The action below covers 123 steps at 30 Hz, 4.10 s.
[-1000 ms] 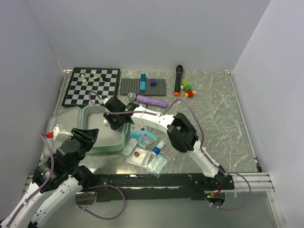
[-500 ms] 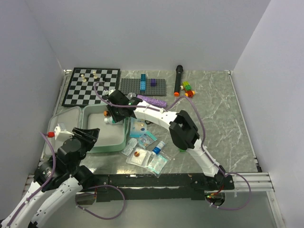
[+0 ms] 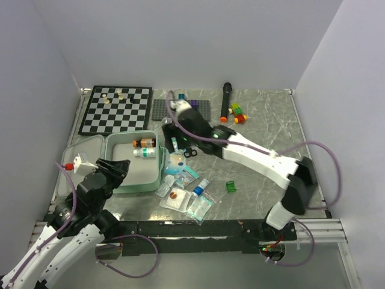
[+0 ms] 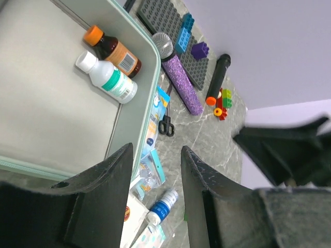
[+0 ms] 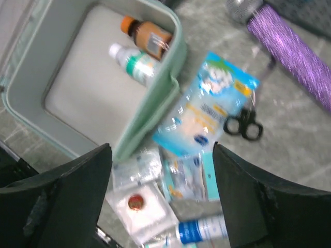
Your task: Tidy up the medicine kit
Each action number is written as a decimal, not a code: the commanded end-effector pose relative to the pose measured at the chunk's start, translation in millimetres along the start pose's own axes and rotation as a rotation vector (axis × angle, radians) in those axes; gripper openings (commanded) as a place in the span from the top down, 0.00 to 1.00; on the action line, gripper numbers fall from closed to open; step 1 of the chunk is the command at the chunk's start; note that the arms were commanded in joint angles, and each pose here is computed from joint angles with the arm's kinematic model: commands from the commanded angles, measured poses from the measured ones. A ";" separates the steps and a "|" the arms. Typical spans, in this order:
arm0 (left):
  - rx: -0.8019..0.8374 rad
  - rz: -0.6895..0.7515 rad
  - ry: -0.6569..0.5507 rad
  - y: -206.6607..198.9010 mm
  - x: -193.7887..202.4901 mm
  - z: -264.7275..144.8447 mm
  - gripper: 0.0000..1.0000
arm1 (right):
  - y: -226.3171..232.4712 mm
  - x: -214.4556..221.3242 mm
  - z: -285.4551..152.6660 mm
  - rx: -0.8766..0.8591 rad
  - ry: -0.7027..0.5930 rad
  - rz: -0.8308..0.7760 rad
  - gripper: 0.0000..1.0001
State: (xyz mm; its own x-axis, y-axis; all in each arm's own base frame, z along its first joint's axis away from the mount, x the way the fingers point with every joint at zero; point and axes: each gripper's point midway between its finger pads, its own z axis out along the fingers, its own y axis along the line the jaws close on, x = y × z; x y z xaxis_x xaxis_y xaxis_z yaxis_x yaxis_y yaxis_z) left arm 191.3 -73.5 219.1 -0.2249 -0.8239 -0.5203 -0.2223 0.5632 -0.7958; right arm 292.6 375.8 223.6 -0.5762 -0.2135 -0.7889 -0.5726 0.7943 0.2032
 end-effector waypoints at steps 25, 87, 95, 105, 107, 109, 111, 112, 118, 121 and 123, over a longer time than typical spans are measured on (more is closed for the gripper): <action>0.048 0.024 0.116 -10.0 36.4 18.3 0.53 | -53.8 218.9 -12.4 0.071 0.429 0.316 0.11; 0.050 -0.011 0.070 3.9 20.3 1.1 0.53 | -39.6 69.5 -60.6 -0.031 0.015 -0.170 0.70; 0.031 -0.008 0.062 5.3 12.7 -6.1 0.53 | 46.6 28.4 -15.8 -0.396 -0.246 -0.750 0.71; 0.043 -0.028 0.046 2.1 4.3 -13.1 0.53 | 99.5 22.0 67.7 -0.568 -0.166 -0.848 0.80; 0.048 -0.032 0.048 1.8 4.4 -13.8 0.53 | 101.5 34.8 82.8 -0.584 -0.124 -0.855 0.80; 0.052 -0.037 0.044 2.3 4.3 -13.8 0.53 | 103.1 44.8 94.2 -0.602 -0.082 -0.855 0.79; 0.053 -0.037 0.043 2.9 4.5 -13.3 0.53 | 105.3 54.0 104.8 -0.609 -0.055 -0.857 0.78; 0.052 -0.036 0.041 3.4 4.5 -13.2 0.53 | 106.7 56.9 107.6 -0.610 -0.048 -0.866 0.77; 0.044 -0.028 0.032 3.1 3.2 -11.3 0.53 | 94.0 69.9 130.9 -0.523 0.027 -0.891 0.71; 0.037 -0.022 0.037 4.1 4.9 -9.9 0.53 | 82.9 72.5 137.6 -0.466 0.073 -0.901 0.68; 0.038 -0.023 0.036 3.8 5.3 -9.1 0.53 | 76.8 74.3 140.0 -0.437 0.094 -0.909 0.66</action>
State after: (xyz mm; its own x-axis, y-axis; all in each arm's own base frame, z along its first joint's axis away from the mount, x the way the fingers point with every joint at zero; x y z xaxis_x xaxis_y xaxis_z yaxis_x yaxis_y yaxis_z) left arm 177.4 -76.6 206.0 -0.2796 -0.8236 -0.4934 -0.2007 0.5527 -0.8088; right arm 273.1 499.9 85.2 0.1179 -0.6704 -0.7326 -0.9849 0.0153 -0.1725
